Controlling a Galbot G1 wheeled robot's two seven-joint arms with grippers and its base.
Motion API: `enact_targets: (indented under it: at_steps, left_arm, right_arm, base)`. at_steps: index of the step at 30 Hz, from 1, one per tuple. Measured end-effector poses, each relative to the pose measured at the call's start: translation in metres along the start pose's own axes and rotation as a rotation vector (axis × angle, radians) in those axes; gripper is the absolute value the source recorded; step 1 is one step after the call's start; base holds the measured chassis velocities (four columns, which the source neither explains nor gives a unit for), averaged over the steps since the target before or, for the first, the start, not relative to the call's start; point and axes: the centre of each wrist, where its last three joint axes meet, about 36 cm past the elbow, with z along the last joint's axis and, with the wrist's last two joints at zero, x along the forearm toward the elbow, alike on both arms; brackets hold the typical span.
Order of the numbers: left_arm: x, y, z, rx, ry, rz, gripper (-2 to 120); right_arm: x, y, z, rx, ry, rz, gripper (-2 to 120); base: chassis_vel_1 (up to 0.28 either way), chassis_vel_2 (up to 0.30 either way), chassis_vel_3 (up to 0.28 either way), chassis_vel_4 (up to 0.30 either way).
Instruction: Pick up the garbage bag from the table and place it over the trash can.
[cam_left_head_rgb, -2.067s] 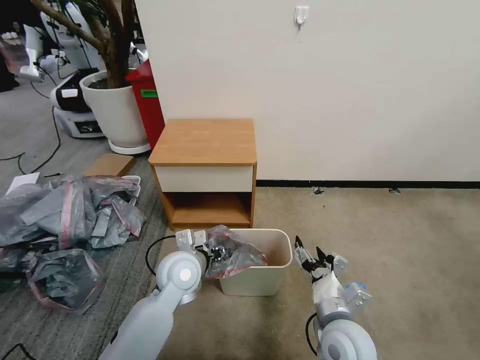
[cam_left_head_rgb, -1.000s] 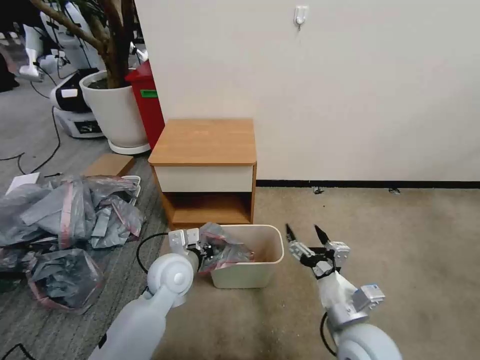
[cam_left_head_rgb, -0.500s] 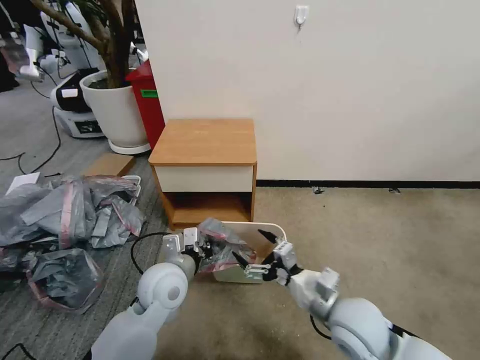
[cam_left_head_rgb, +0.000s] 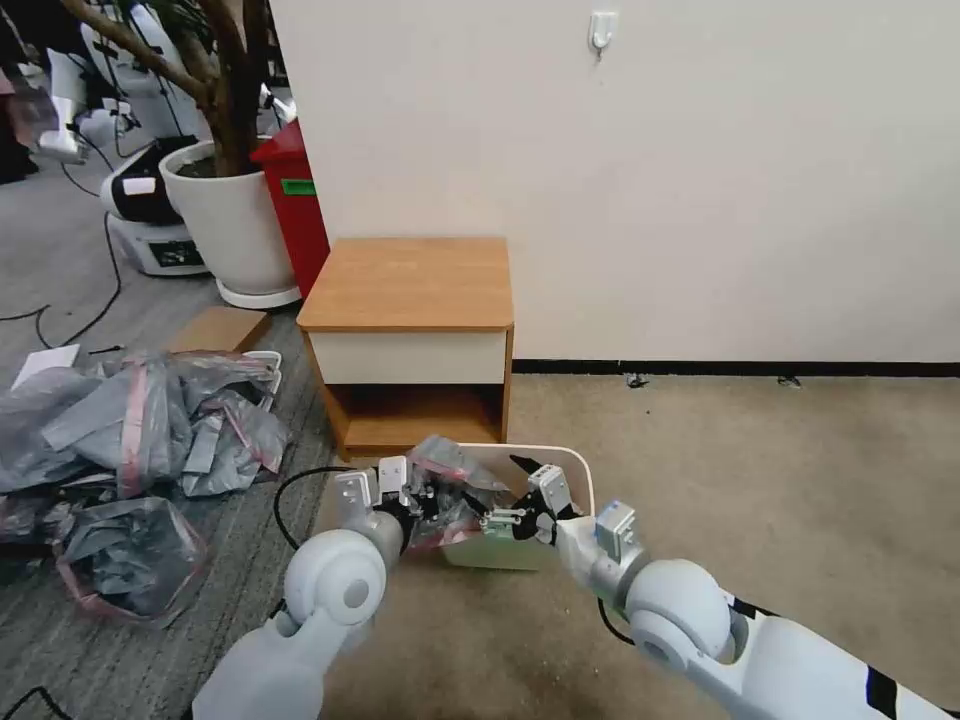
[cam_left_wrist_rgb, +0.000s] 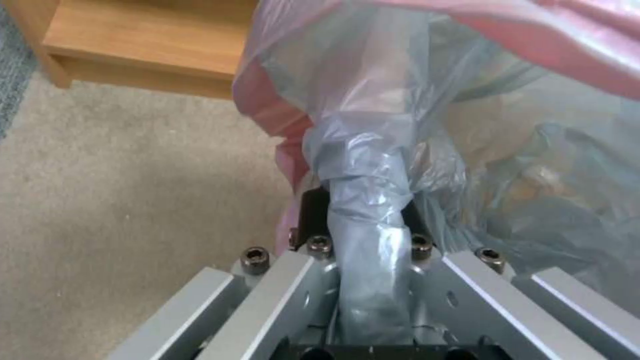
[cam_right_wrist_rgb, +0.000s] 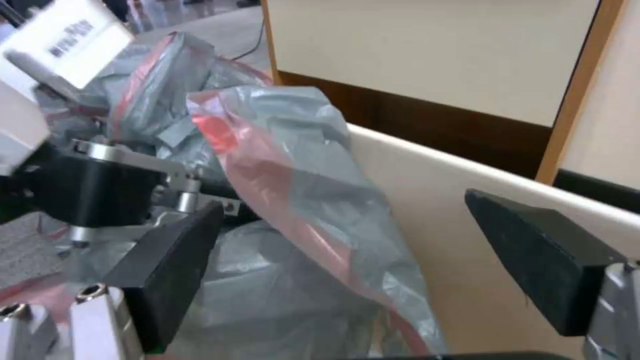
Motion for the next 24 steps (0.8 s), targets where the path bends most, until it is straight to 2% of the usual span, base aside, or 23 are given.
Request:
enact_targets:
  at_steps: [5, 7, 9, 11, 12, 15, 16, 20, 21, 24]
  left_arm:
    - [0.001, 0.000, 0.000, -0.003, -0.001, 0.001, 4]
    - [0.001, 0.001, -0.001, -0.004, -0.001, 0.000, 4]
    - [0.001, 0.001, -0.001, -0.005, -0.001, -0.001, 4]
    - [0.001, 0.001, -0.001, -0.005, -0.002, 0.000, 4]
    - [0.001, 0.001, -0.001, -0.005, -0.002, 0.000, 4]
    - [0.001, -0.001, -0.001, -0.004, -0.002, 0.005, 4]
    - [0.001, -0.001, -0.001, -0.004, -0.002, 0.005, 4]
    - [0.000, -0.002, 0.001, -0.003, 0.004, 0.007, 4]
    - [0.000, -0.002, 0.001, -0.003, 0.004, 0.007, 4]
    - [-0.001, -0.002, 0.002, -0.001, 0.007, 0.007, 4]
  right_arm:
    - [-0.010, -0.001, 0.002, 0.002, 0.002, 0.026, 84]
    - [-0.014, -0.003, 0.002, 0.003, 0.002, 0.036, 73]
    - [-0.014, -0.003, 0.003, 0.003, 0.002, 0.037, 70]
    - [-0.016, -0.001, 0.004, -0.001, 0.004, 0.039, 59]
    - [-0.016, -0.001, 0.004, -0.001, 0.004, 0.039, 59]
    - [-0.016, 0.002, 0.008, -0.007, 0.010, 0.040, 45]
    - [-0.016, 0.002, 0.008, -0.007, 0.010, 0.040, 45]
    - [-0.015, 0.004, 0.008, -0.010, 0.000, 0.042, 26]
    - [-0.015, 0.004, 0.008, -0.010, 0.000, 0.042, 26]
    - [-0.014, 0.005, 0.008, -0.013, -0.011, 0.038, 15]
  base:
    - [0.000, 0.000, 0.000, 0.000]
    - [0.000, 0.000, 0.000, 0.000]
    - [0.000, 0.000, 0.000, 0.000]
    - [0.000, 0.000, 0.000, 0.000]
    - [0.000, 0.000, 0.000, 0.000]
    - [0.000, 0.000, 0.000, 0.000]
    - [0.000, 0.000, 0.000, 0.000]
    - [0.000, 0.000, 0.000, 0.000]
    - [0.000, 0.000, 0.000, 0.000]
    - [0.000, 0.000, 0.000, 0.000]
